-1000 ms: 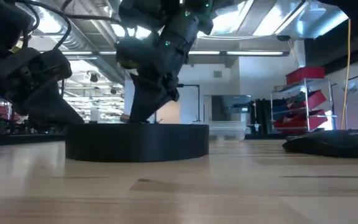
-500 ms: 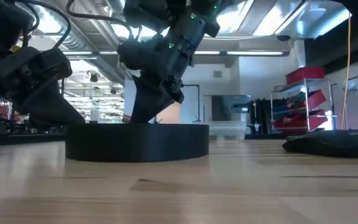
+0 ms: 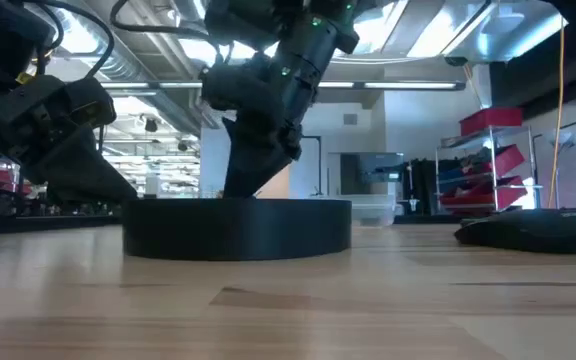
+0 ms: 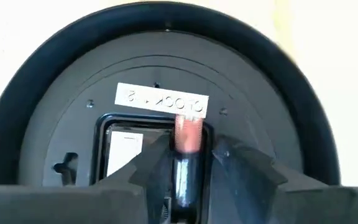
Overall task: Insert battery
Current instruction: Insert the black battery into the wall clock
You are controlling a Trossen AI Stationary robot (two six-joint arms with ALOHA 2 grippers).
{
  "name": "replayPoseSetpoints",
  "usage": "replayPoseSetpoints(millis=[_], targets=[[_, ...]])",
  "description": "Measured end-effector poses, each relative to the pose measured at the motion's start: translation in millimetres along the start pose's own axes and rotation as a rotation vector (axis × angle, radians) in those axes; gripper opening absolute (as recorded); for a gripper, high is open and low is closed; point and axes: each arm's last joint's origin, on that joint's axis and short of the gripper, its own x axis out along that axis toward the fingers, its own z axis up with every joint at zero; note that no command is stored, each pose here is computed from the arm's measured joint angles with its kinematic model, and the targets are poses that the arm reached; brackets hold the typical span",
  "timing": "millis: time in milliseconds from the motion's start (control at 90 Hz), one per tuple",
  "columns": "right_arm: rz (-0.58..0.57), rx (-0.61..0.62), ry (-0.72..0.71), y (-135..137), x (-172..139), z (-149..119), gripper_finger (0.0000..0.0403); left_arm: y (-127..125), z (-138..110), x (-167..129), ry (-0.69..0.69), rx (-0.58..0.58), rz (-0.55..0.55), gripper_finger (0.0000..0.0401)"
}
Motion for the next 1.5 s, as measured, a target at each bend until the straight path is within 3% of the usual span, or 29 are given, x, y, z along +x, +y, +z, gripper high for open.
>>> replayPoseSetpoints(millis=[178,333,767,1133,1500], targets=[[0.011,-0.011,-0.116,0.2,-12.6,13.2,0.0135,0.0,0.1,0.0,-0.001,0.000,0.000,0.0046],[0.017,-0.013,-0.108,1.1,1.9,10.7,0.0124,-0.2,0.3,0.0,-0.003,-0.006,-0.002,0.0046],[0.010,0.009,0.018,-0.3,5.5,-1.3,0.0005,-0.4,0.6,0.0,-0.006,-0.014,-0.004,0.0046],[0.024,0.028,0.052,0.5,8.2,-4.3,0.0001,-0.1,0.2,0.0,-0.002,-0.012,-0.001,0.0046],[-0.029,0.022,-0.043,1.6,-1.9,4.1,0.0000,-0.1,0.2,0.0,-0.001,-0.012,-0.001,0.0046]])
